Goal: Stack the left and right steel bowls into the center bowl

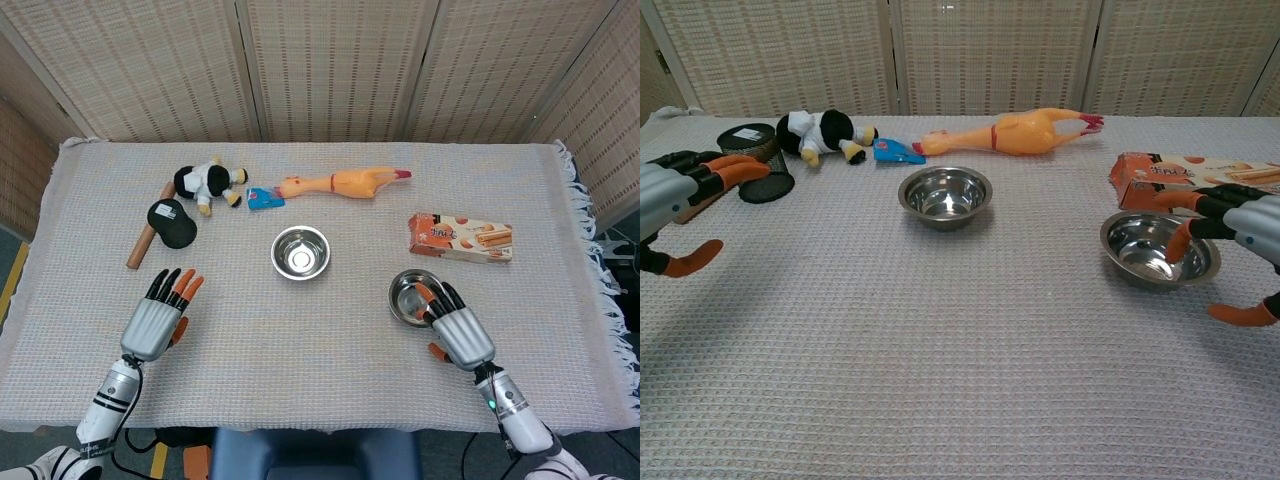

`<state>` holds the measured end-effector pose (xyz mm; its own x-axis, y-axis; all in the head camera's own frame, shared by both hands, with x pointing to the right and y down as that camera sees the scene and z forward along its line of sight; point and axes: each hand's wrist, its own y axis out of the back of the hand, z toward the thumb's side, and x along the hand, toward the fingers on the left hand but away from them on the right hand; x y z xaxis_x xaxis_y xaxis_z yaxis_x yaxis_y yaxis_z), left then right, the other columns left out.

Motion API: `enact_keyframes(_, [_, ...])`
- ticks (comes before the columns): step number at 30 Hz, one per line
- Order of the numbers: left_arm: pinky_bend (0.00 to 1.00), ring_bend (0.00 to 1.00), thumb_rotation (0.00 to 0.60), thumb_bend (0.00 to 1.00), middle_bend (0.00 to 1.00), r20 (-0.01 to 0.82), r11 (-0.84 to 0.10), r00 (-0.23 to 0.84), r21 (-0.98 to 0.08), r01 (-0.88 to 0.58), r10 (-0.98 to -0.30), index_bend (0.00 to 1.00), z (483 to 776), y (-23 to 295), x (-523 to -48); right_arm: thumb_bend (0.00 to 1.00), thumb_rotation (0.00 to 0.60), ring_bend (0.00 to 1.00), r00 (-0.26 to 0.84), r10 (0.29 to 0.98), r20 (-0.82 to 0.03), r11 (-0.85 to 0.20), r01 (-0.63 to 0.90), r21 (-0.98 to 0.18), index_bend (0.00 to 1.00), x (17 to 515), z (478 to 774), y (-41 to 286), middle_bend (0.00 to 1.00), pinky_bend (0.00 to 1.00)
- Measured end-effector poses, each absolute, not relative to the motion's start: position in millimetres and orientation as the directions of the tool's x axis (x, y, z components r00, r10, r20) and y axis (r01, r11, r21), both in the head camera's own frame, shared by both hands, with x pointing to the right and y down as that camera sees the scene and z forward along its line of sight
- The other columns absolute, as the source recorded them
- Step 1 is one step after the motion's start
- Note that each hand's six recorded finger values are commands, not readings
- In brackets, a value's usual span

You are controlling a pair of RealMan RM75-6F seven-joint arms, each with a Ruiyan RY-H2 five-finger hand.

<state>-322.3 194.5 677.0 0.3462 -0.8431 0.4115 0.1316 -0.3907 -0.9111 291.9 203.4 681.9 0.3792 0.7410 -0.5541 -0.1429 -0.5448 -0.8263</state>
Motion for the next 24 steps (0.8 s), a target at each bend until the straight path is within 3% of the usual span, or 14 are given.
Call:
enact_keyframes(5, [0.07,0.0,0.6,0.48,0.0,0.408,-0.388,0.344,-0.913,0.129,-0.846,0.0,676.0,191.7,-326.3,0.21,0.6,0.0,0.364,0.751,-0.55,-0.53,-0.164,-0.832,0.44,283.2,703.9,193.6,0.0,0.0])
enact_keyframes(10, [0.07,0.0,0.6,0.48,0.0,0.413,-0.392,0.332,-0.911,0.129,-0.848,0.0,677.3,188.8,-332.7,0.32,0.6,0.0,0.342,0.762,-0.55,-0.525,-0.171,-0.834,0.6,282.4,717.5,187.4,0.0,0.0])
enact_keyframes(14, [0.07,0.0,0.6,0.48,0.0,0.416,-0.394,0.32,-0.909,0.133,-0.851,0.0,678.5,187.2,-338.5,0.36,0.6,0.0,0.312,0.776,-0.547,-0.524,-0.164,-0.836,0.68,282.5,727.0,184.5,0.03,0.0])
enact_keyframes(19, [0.07,0.0,0.6,0.48,0.0,0.42,-0.397,0.304,-0.908,0.137,-0.855,0.0,677.9,188.2,-346.8,0.38,0.6,0.0,0.318,0.795,-0.516,-0.497,-0.144,-0.856,0.72,278.0,722.7,180.5,0.05,0.0])
enact_keyframes(24, [0.07,0.0,0.6,0.48,0.0,0.431,-0.407,0.279,-0.902,0.141,-0.858,0.0,676.6,193.9,-360.8,0.38,0.6,0.0,0.344,0.839,-0.422,-0.417,-0.091,-0.904,0.75,264.4,703.2,165.1,0.08,0.0])
